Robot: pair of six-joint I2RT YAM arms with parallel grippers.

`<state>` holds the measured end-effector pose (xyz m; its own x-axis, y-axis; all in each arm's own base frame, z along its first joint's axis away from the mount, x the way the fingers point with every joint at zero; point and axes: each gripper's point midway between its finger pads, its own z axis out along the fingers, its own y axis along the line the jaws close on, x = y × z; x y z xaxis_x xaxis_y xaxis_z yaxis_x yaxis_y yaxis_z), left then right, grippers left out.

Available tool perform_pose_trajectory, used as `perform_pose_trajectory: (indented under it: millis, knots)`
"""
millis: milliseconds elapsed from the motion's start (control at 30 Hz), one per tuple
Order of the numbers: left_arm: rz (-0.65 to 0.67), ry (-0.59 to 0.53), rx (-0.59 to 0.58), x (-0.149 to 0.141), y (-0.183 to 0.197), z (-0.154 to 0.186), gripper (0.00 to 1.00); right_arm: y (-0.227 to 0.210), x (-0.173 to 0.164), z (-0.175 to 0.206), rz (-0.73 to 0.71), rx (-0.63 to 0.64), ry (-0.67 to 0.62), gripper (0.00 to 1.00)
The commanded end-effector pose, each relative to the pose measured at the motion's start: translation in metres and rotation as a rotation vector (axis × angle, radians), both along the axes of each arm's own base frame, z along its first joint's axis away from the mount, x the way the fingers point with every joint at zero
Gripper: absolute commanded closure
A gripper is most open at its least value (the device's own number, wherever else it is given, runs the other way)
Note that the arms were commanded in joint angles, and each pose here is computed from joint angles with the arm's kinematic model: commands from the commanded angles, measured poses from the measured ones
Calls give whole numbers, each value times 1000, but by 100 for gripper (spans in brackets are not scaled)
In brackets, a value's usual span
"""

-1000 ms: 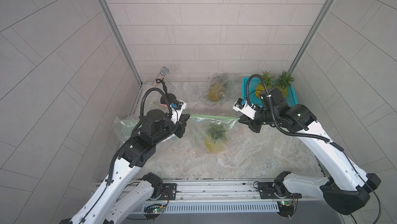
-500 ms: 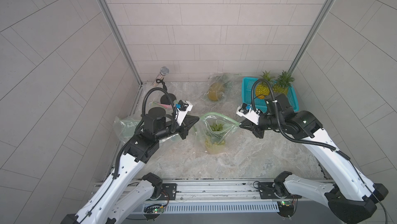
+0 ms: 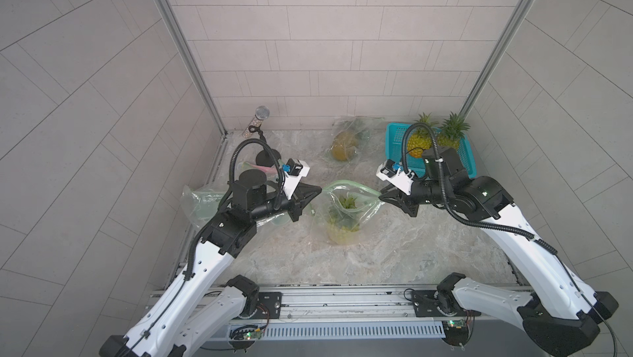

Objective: Open the zip-top bag and take out the pineapple
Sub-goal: Open the zipper of the food storage bag at the center of the board, then pick up the pineapple from the zipper food storage bag.

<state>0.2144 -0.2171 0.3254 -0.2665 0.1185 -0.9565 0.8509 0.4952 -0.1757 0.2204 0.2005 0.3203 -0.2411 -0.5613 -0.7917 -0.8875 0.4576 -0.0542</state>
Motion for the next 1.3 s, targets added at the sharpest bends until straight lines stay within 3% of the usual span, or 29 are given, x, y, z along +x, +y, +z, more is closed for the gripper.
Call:
perform_pose_trajectory:
  millis: [0,200,433,500,1000,1133,1267]
  knots:
    - [24,-27,24,-1,6,-3,100,8,-7,36,37,93,-64,75]
    - [15,-20,19,-3,6,-2,100,32,-15,44,129,162,-35,76]
    - [15,-17,13,-3,5,-2,100,60,-21,26,199,111,11,79]
    - [15,-16,12,-3,5,-2,100,66,-20,20,211,95,20,85]
    - [8,-9,6,-4,4,-2,100,84,15,-22,131,-33,82,84]
    - [5,-9,5,-5,4,-1,100,88,16,-32,138,-56,105,80]
    - [3,-10,5,-6,4,-2,100,91,14,-40,155,-73,119,62]
